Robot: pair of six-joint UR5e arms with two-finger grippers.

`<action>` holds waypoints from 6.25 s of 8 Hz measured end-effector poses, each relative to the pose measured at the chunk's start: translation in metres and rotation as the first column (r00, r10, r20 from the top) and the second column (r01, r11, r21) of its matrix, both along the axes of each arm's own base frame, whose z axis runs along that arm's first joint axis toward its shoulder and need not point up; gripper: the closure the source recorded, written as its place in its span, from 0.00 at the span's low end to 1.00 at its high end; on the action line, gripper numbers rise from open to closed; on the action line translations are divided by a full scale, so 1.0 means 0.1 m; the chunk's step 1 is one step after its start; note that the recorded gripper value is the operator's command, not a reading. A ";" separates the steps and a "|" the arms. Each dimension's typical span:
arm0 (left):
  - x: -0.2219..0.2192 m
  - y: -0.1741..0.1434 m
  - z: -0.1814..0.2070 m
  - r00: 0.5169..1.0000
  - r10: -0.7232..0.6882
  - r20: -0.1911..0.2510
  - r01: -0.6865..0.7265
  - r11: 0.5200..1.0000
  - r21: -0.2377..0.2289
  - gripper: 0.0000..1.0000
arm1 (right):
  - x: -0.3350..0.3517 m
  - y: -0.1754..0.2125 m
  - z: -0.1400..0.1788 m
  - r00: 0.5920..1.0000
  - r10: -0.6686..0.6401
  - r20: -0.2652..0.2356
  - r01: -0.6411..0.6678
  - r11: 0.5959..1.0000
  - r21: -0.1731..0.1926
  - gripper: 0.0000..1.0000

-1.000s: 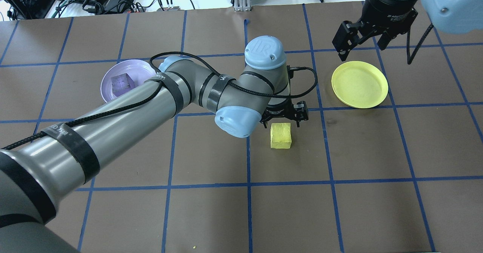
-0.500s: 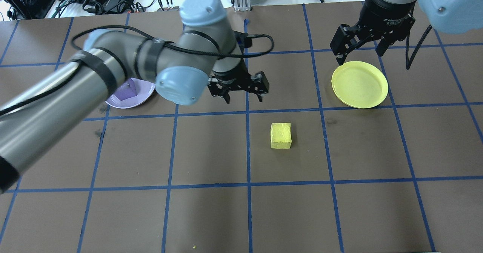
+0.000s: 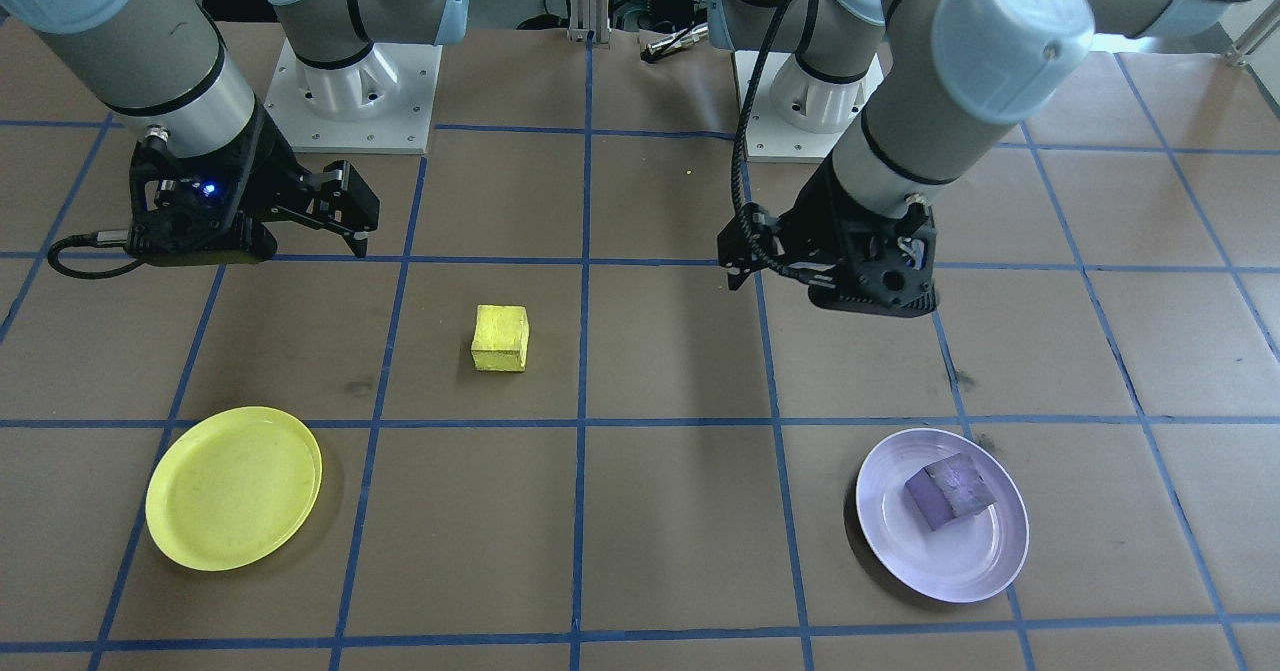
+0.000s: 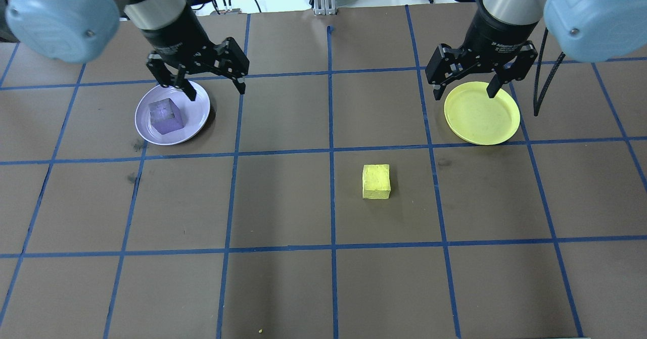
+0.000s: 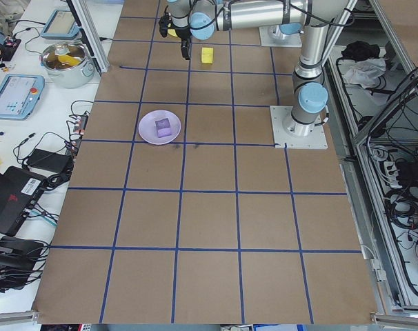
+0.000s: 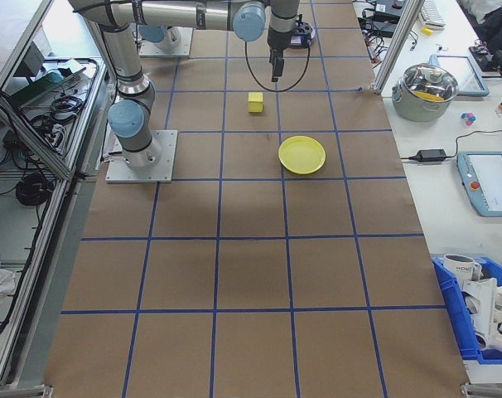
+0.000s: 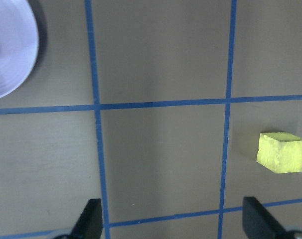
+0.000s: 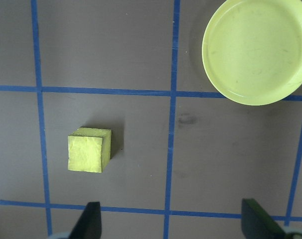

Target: Sort blocks by color into plates

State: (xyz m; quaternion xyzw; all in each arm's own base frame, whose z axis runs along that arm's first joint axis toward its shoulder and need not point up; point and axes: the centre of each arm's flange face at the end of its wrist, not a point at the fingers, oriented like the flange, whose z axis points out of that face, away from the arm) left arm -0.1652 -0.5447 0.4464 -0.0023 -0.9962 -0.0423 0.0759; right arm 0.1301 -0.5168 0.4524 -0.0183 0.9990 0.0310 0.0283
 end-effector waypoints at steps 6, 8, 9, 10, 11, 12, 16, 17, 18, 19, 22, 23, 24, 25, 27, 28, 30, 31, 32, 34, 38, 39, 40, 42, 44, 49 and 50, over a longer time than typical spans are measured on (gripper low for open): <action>0.25 0.48 1.07 0.995 0.034 0.094 -0.022 0.991 -0.131 0.00 | 0.93 0.37 -0.88 0.996 -0.086 0.021 0.086 0.996 -0.001 0.00; 0.23 0.54 1.16 0.995 0.032 0.097 -0.016 0.986 -0.165 0.00 | 1.16 0.40 -1.36 0.987 -0.158 0.004 0.158 0.986 0.049 0.00; 0.22 0.55 1.19 0.995 0.030 0.099 -0.012 0.983 -0.182 0.00 | 1.28 0.40 -1.58 0.986 -0.169 -0.015 0.170 0.983 0.077 0.00; 0.22 0.56 1.23 0.995 0.031 0.100 -0.010 0.979 -0.202 0.00 | 1.40 0.40 -1.81 0.986 -0.165 -0.034 0.168 0.980 0.104 0.00; 0.22 0.59 1.28 0.994 0.034 0.099 -0.011 0.975 -0.221 0.00 | 1.47 0.37 -2.04 0.986 -0.159 -0.047 0.164 0.978 0.125 0.00; 0.22 0.61 1.33 0.995 0.036 0.097 -0.012 0.971 -0.240 0.00 | 1.50 0.34 -2.19 0.987 -0.152 -0.056 0.158 0.978 0.134 0.00; 0.21 0.65 1.41 0.995 0.038 0.091 -0.012 0.962 -0.273 0.00 | 1.46 0.29 -2.31 0.992 -0.060 -0.108 0.072 0.991 0.112 0.00; 0.21 0.65 1.42 0.995 0.038 0.090 -0.012 0.962 -0.274 0.00 | 1.46 0.29 -2.33 0.993 -0.053 -0.107 0.066 0.991 0.117 0.00; 0.21 0.66 1.41 0.995 0.036 0.089 -0.011 0.962 -0.274 0.00 | 1.46 0.29 -2.37 0.993 -0.050 -0.107 0.063 0.990 0.125 0.00; 0.20 0.66 1.41 0.996 0.035 0.087 -0.010 0.962 -0.272 0.00 | 1.46 0.28 -2.43 0.993 -0.045 -0.108 0.060 0.989 0.135 0.00; 0.19 0.70 1.38 0.995 0.025 0.094 0.001 0.964 -0.266 0.00 | 1.46 0.28 -2.57 0.993 -0.035 -0.111 0.053 0.985 0.163 0.96; 0.19 0.74 1.35 0.995 0.024 0.096 0.002 0.965 -0.262 0.00 | 1.46 0.27 -2.59 0.993 -0.038 -0.111 0.056 0.984 0.167 1.00; 0.19 0.78 1.32 0.995 0.022 0.097 0.003 0.966 -0.258 0.00 | 1.45 0.27 -2.59 0.993 -0.039 -0.110 0.058 0.984 0.170 1.00; 0.20 0.82 1.29 0.995 0.022 0.097 0.004 0.967 -0.255 0.00 | 1.45 0.26 -2.57 0.993 -0.040 -0.109 0.058 0.984 0.169 1.00; 0.20 0.84 1.27 0.995 0.024 0.097 0.002 0.967 -0.255 0.00 | 1.42 0.16 -2.31 0.994 -0.051 -0.096 0.063 0.991 0.117 1.00; 0.20 0.84 1.27 0.995 0.024 0.097 0.002 0.967 -0.257 0.00 | 1.38 0.08 -2.05 0.994 -0.065 -0.086 0.071 0.995 0.071 1.00; 0.20 0.84 1.27 0.995 0.023 0.097 0.002 0.966 -0.258 0.00 | 1.01 -0.18 -1.54 0.995 -0.074 -0.063 0.072 0.997 -0.021 1.00; 0.20 0.85 1.27 0.995 0.023 0.097 0.002 0.966 -0.258 0.00 | 0.68 -0.34 -1.39 0.997 -0.049 -0.058 0.046 0.998 -0.053 1.00; 0.20 0.85 1.27 0.995 0.023 0.097 0.002 0.966 -0.257 0.00 | 0.27 -0.50 -1.31 0.998 -0.015 -0.067 0.010 0.997 -0.072 1.00; 0.20 0.85 1.26 0.995 0.024 0.097 0.002 0.967 -0.256 0.00 | -0.65 -0.73 -1.32 0.995 0.043 -0.092 -0.051 0.995 -0.084 1.00; 0.20 0.85 1.26 0.995 0.025 0.097 0.001 0.967 -0.255 0.00 | -1.19 -1.00 -1.87 0.990 0.105 -0.097 -0.109 0.993 -0.043 0.21; 0.20 0.85 1.26 0.995 0.024 0.095 0.001 0.967 -0.255 0.00 | -1.20 -1.03 -1.95 0.989 0.113 -0.097 -0.118 0.992 -0.043 0.00; 0.20 0.85 1.26 0.995 0.024 0.093 0.001 0.967 -0.255 0.00 | -1.21 -1.05 -1.98 0.988 0.116 -0.098 -0.121 0.992 -0.045 0.00; 0.20 0.86 1.27 0.995 0.024 0.093 0.001 0.967 -0.256 0.00 | -1.23 -1.09 -1.89 0.988 0.106 -0.108 -0.114 0.991 -0.065 0.00; 0.20 0.86 1.27 0.995 0.024 0.095 0.001 0.967 -0.256 0.00 | -1.21 -1.05 -1.66 0.989 0.100 -0.112 -0.109 0.991 -0.081 0.00; 0.20 0.85 1.26 0.995 0.024 0.096 0.001 0.967 -0.255 0.00 | -0.58 -0.14 -0.23 0.996 0.002 -0.092 -0.012 0.994 -0.111 0.00; 0.20 0.86 1.26 0.995 0.024 0.096 0.001 0.967 -0.255 0.00 | -0.30 0.10 -0.02 0.996 -0.028 -0.084 0.017 0.993 -0.119 0.00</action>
